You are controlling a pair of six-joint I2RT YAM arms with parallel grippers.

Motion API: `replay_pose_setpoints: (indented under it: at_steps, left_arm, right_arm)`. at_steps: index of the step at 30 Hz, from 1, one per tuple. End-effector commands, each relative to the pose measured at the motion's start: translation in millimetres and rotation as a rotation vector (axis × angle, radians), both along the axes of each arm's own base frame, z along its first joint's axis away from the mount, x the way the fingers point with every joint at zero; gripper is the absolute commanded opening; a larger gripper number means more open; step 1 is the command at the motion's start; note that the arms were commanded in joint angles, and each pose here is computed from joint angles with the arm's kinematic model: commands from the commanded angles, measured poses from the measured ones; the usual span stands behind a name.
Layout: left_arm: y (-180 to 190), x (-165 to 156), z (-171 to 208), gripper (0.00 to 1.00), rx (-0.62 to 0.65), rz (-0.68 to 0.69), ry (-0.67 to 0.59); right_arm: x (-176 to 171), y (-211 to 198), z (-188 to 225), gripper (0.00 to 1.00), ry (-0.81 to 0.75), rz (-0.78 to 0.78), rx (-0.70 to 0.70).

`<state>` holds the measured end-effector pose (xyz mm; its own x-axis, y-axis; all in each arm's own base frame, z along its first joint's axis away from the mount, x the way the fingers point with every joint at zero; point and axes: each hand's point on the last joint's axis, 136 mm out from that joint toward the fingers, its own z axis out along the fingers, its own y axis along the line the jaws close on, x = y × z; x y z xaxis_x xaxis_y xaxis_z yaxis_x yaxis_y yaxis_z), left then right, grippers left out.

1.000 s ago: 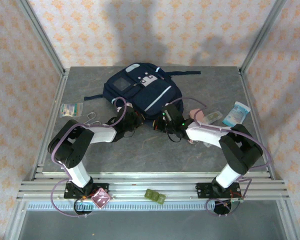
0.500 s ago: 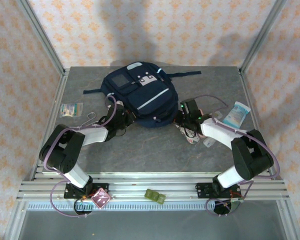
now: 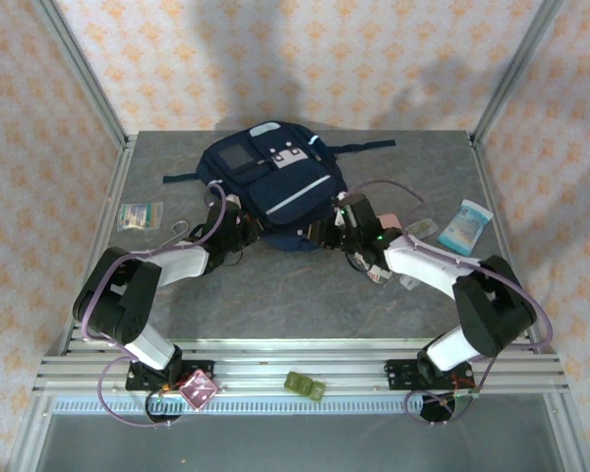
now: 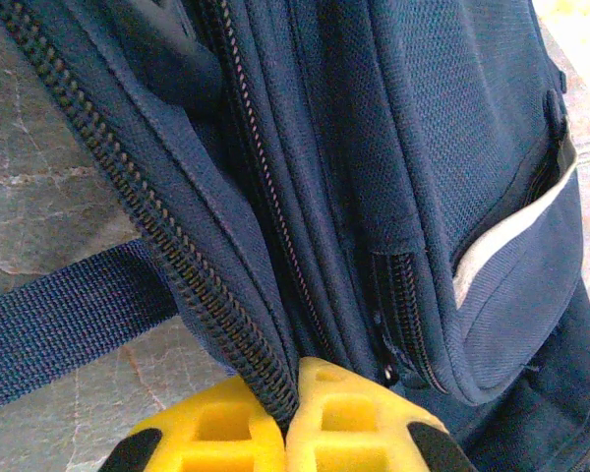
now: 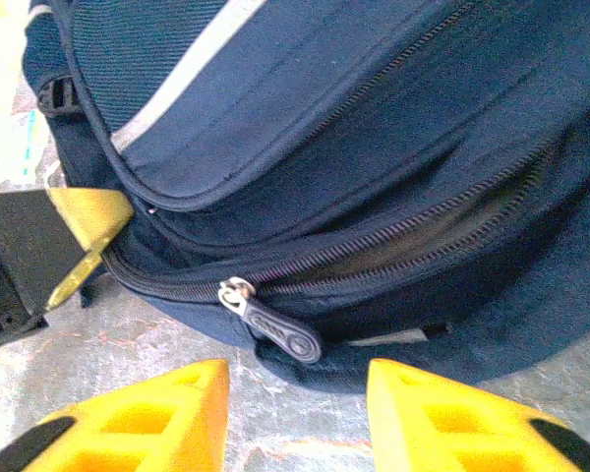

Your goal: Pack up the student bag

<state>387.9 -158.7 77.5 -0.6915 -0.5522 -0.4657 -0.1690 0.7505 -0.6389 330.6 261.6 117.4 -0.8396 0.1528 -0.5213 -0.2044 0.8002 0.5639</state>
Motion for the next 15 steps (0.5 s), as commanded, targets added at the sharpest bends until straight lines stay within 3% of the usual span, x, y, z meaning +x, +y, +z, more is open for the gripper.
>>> replay_pose_setpoints:
  at_steps: [1,15]
  left_arm:
    - [1.1,14.4,34.7,0.0,0.0,-0.002,-0.099]
    - [-3.3,18.5,39.2,0.0,-0.02,-0.009,-0.101]
  right_arm:
    - [13.3,14.6,12.4,0.46,-0.084,0.056,0.037]
    - [28.4,41.7,-20.7,0.49,-0.047,0.145,0.047]
